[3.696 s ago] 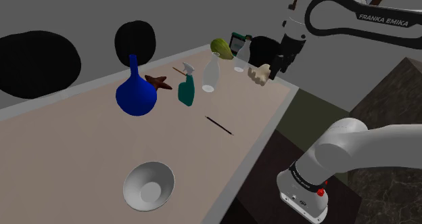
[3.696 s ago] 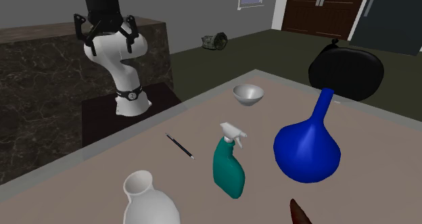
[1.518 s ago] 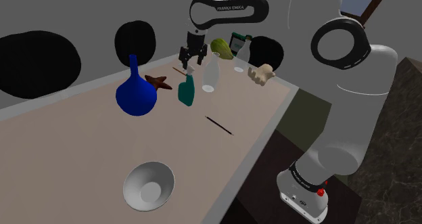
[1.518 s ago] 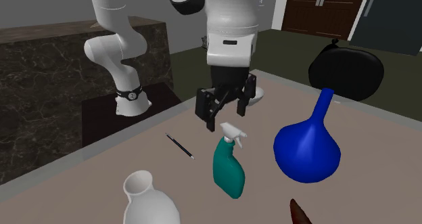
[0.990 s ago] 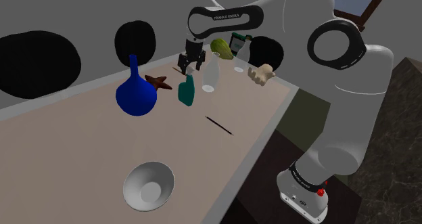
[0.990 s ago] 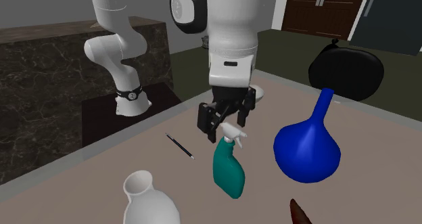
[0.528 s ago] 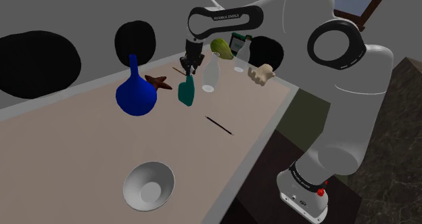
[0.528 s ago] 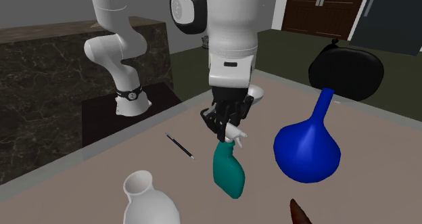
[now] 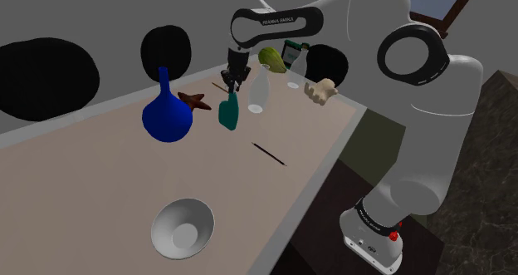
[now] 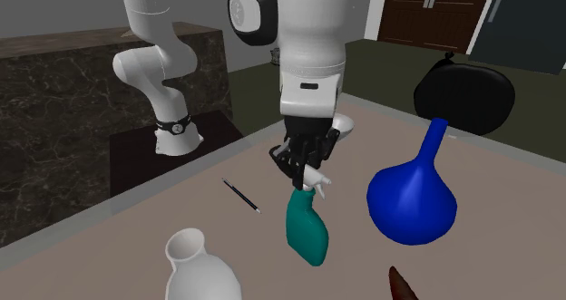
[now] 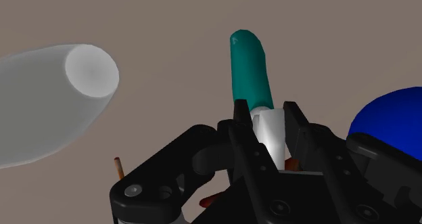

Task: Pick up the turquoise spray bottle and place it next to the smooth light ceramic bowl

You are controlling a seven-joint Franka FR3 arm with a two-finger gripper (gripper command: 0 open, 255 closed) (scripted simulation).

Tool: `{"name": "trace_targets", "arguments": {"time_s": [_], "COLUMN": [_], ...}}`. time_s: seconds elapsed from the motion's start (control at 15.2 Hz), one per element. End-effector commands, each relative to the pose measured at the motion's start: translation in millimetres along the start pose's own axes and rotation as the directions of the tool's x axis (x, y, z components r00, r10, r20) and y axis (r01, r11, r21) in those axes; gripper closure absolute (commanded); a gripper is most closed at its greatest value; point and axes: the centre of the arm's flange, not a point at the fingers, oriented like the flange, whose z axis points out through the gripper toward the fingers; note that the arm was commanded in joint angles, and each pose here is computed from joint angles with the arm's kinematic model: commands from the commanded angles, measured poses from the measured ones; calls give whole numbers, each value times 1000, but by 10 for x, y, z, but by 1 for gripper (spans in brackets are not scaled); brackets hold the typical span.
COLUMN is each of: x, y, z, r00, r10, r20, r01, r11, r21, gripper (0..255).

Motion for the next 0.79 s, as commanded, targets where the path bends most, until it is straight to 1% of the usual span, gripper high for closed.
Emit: {"name": "trace_targets", "arguments": {"time_s": [0.0,0.73], "x": [-1,-4], "y": [0,-1], "z": [-51,-632], "r00": [1000,1000], "r10": [0,0], "r20": [0,0], "r01": [0,0], "r11": [1000,1000], "r21": [0,0], "gripper": [255,255]}}
